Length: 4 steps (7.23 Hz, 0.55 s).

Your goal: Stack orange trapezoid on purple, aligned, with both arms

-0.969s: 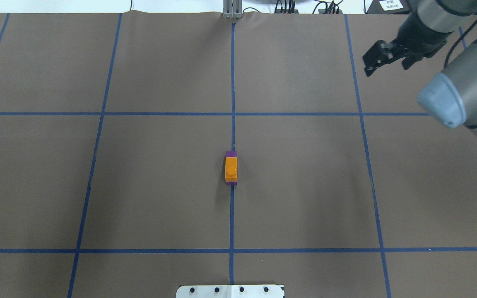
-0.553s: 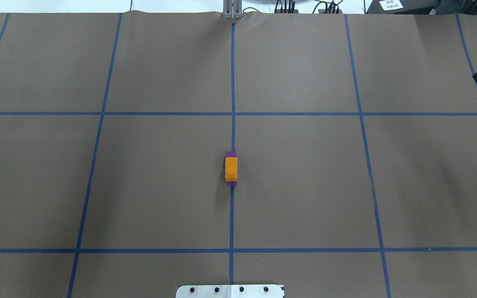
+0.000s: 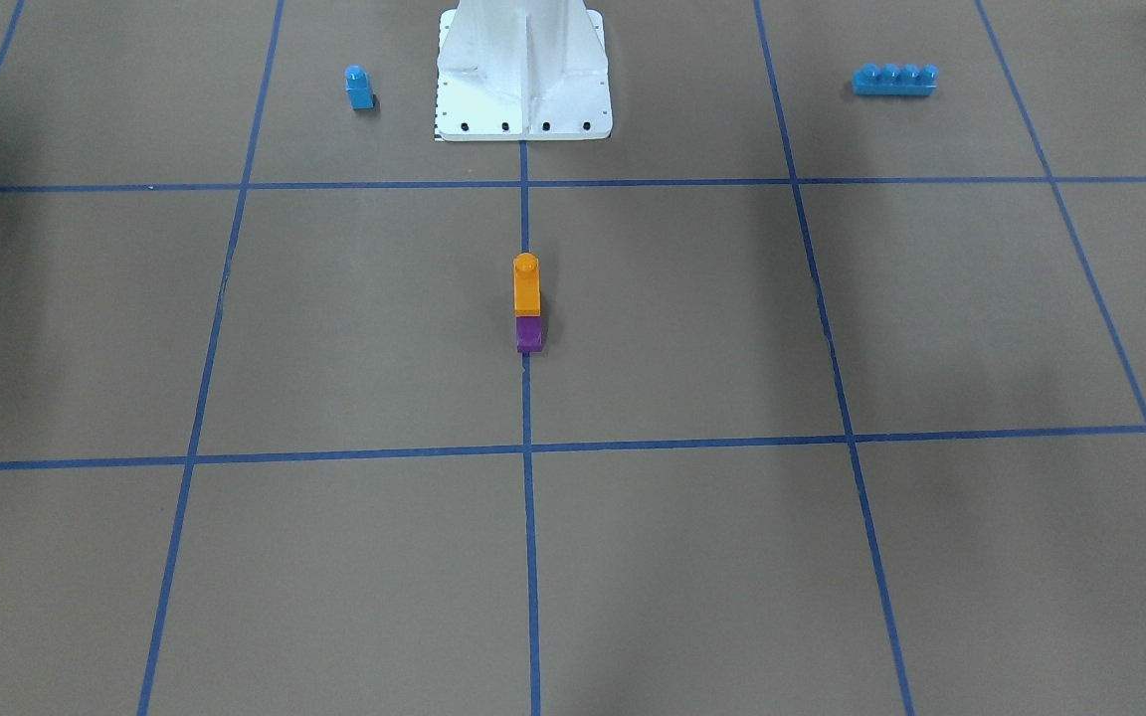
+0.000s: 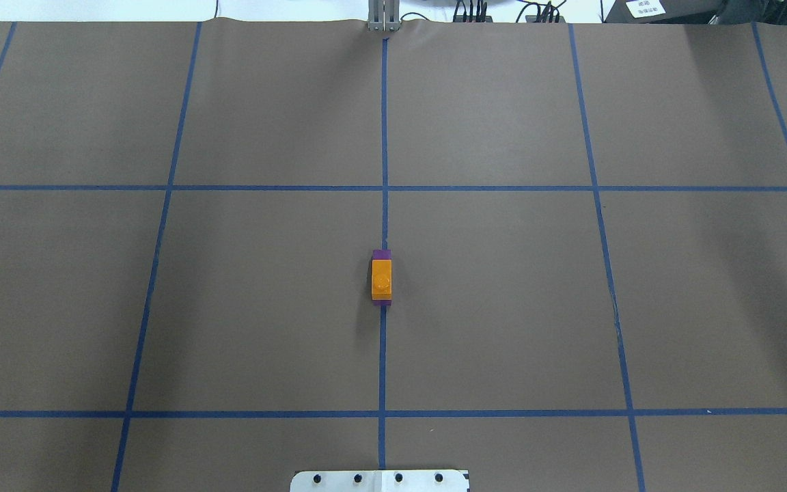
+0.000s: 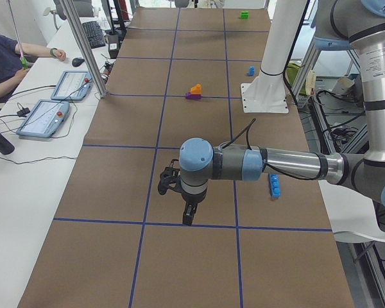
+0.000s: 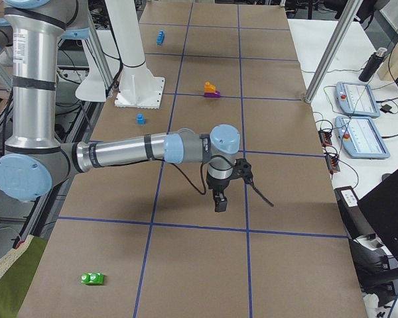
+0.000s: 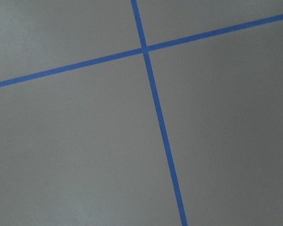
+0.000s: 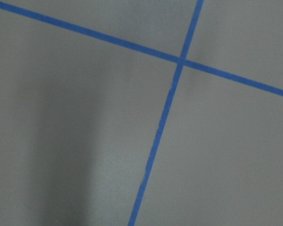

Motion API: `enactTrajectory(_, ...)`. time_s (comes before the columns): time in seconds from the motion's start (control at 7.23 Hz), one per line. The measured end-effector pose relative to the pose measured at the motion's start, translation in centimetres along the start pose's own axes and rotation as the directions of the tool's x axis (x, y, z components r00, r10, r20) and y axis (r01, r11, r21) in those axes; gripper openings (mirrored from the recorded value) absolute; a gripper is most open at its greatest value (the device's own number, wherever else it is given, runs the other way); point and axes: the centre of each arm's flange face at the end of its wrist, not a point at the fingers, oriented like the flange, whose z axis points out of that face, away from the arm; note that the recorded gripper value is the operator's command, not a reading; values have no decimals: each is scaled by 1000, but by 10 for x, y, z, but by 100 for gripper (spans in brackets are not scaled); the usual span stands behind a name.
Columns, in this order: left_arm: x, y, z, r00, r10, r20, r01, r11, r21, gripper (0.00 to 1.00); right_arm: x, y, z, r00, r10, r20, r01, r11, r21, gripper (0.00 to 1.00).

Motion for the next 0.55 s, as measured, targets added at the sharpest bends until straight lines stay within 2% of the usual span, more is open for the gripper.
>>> enactTrajectory(0.14, 1, 3, 0, 1000, 1, -2, -1, 1000, 1, 100, 7, 17, 7, 1000, 19, -3, -19, 1000, 11, 100)
enactTrajectory(0.55, 1, 4, 0, 1000, 4, -2, -4, 1000, 4, 100, 8, 21, 8, 998, 57, -9, -56, 998, 24, 100)
